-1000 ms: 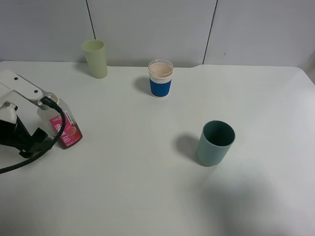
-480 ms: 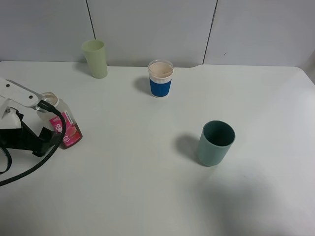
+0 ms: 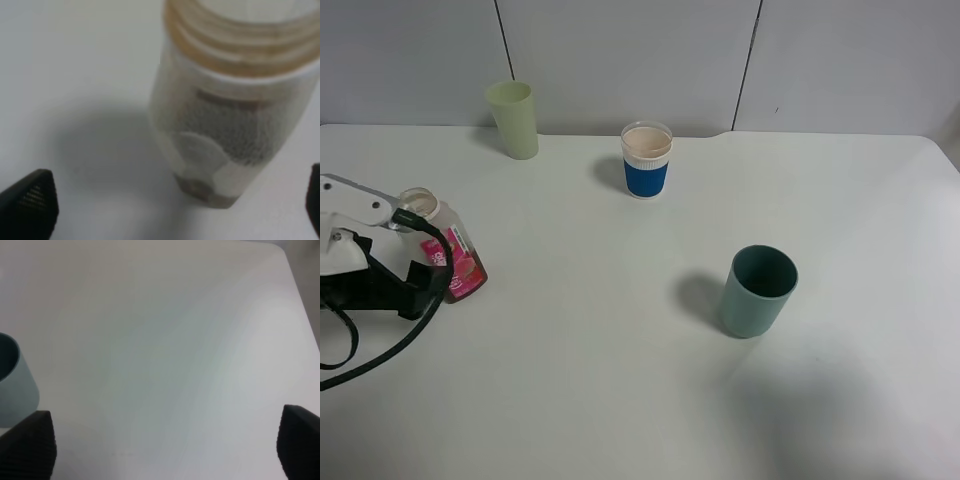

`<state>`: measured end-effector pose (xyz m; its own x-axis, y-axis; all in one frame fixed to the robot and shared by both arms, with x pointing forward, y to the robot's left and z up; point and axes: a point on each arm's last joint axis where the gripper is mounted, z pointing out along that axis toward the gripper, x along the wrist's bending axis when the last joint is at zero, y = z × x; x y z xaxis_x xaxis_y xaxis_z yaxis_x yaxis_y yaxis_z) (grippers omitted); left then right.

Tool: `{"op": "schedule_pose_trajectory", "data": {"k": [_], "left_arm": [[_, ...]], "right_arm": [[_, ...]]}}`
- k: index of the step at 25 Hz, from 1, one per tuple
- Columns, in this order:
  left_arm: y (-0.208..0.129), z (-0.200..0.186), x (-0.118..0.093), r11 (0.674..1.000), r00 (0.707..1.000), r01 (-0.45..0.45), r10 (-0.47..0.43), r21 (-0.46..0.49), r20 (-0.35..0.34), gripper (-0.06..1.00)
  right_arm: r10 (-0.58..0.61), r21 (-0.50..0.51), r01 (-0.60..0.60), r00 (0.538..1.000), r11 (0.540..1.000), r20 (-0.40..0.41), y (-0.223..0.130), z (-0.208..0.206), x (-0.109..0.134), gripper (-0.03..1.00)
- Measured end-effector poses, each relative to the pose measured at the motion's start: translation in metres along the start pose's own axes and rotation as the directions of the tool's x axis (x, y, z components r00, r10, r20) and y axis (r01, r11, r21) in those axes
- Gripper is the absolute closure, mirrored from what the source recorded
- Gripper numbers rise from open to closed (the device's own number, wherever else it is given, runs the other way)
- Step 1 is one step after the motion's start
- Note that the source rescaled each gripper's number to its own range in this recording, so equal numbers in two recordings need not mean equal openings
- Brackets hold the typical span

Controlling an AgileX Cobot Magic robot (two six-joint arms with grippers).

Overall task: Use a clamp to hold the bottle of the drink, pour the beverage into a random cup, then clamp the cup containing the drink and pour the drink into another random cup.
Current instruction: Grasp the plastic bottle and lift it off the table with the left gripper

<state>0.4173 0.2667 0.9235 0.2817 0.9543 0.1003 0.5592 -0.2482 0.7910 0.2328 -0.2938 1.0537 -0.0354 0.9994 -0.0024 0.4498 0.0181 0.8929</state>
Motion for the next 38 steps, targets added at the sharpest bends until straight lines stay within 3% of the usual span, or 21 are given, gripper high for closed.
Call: {"op": "schedule_pose_trajectory", "data": {"k": [5, 15, 21, 26, 32, 38], "left_arm": [[-0.004, 0.012, -0.005, 1.000, 0.998, 0.006, -0.006, 0.000, 0.055, -0.05], [-0.009, 0.037, -0.015, 0.996, 0.989, 0.005, 0.008, -0.093, 0.145, -0.04], [-0.013, 0.043, -0.018, 0.995, 0.985, 0.003, 0.013, -0.096, 0.170, 0.07], [-0.011, 0.043, -0.018, 0.993, 0.985, 0.006, 0.015, -0.120, 0.172, 0.27], [-0.010, 0.043, -0.018, 0.992, 0.985, 0.005, 0.018, -0.128, 0.174, 0.93], [-0.010, 0.042, -0.018, 0.992, 0.985, 0.005, 0.018, -0.129, 0.174, 0.94]], "right_arm": [[0.000, 0.000, 0.000, 1.000, 1.000, 0.000, 0.000, 0.000, 0.000, 0.33], [0.000, 0.000, 0.000, 1.000, 1.000, 0.000, 0.000, 0.000, 0.000, 0.33], [0.000, 0.000, 0.000, 1.000, 1.000, 0.000, 0.000, 0.000, 0.000, 0.33], [0.000, 0.000, 0.000, 1.000, 1.000, 0.000, 0.000, 0.000, 0.000, 0.33], [0.000, 0.000, 0.000, 1.000, 1.000, 0.000, 0.000, 0.000, 0.000, 0.33], [0.000, 0.000, 0.000, 1.000, 1.000, 0.000, 0.000, 0.000, 0.000, 0.33]]}}
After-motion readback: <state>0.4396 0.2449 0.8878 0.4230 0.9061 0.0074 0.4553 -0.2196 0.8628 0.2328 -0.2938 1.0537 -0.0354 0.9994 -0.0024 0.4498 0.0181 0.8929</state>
